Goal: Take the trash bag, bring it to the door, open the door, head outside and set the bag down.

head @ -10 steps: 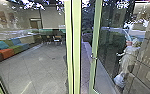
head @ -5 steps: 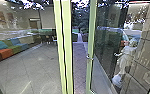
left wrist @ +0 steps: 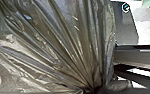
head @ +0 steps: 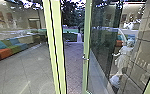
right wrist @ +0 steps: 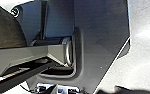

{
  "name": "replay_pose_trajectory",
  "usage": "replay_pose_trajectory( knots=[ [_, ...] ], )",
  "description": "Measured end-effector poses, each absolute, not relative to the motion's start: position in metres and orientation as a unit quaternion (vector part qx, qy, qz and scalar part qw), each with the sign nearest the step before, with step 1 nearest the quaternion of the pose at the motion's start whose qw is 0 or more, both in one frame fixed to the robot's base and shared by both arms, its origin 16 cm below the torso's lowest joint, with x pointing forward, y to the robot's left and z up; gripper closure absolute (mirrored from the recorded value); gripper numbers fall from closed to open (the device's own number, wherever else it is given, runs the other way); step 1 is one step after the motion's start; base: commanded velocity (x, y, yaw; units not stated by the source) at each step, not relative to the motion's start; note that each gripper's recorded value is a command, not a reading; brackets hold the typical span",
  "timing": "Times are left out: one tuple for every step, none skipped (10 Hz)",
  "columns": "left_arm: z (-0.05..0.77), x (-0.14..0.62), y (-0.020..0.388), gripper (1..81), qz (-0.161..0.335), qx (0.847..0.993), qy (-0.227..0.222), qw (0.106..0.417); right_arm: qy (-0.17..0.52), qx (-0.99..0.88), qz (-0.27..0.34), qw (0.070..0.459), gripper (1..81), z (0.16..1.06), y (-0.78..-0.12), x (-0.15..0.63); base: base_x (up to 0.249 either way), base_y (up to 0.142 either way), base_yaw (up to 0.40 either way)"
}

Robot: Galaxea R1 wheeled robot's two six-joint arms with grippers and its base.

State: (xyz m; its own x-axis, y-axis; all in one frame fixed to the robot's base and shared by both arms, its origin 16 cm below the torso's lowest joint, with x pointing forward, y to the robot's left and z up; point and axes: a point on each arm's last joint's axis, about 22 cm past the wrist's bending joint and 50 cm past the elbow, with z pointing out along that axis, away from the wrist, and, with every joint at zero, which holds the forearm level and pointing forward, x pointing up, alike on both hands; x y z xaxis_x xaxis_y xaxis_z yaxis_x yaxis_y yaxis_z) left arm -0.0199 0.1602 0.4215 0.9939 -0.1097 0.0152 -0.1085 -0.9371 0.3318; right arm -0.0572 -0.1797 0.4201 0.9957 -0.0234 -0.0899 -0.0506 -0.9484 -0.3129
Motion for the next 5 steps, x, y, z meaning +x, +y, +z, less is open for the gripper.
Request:
replay_pose_trajectory(
  knots=[
    [0.4214,-0.02,0.1606,81.1,-0.002,0.984,-0.055,0.168,0.019,-0.986,0.043,0.16,1.0,0.4202,-0.1792,-0.0575,0.0,-0.136,0.0],
    [0.4215,-0.0199,0.1602,81.1,-0.002,0.984,-0.055,0.168,0.019,-0.986,0.043,0.159,1.0,0.4201,-0.1797,-0.0572,0.0,-0.136,0.0],
    [0.4214,-0.02,0.1606,81.1,-0.002,0.984,-0.055,0.168,0.019,-0.986,0.043,0.159,1.0,0.4201,-0.1798,-0.0572,0.0,-0.136,0.0],
    [0.4215,-0.02,0.1603,81.1,-0.002,0.984,-0.055,0.168,0.019,-0.986,0.043,0.16,1.0,0.4202,-0.1792,-0.0575,0.0,-0.136,0.0],
    [0.4216,-0.0199,0.159,81.1,-0.002,0.984,-0.055,0.169,0.019,-0.986,0.043,0.16,1.0,0.4201,-0.1795,-0.0575,0.0,-0.136,0.0]
  ],
)
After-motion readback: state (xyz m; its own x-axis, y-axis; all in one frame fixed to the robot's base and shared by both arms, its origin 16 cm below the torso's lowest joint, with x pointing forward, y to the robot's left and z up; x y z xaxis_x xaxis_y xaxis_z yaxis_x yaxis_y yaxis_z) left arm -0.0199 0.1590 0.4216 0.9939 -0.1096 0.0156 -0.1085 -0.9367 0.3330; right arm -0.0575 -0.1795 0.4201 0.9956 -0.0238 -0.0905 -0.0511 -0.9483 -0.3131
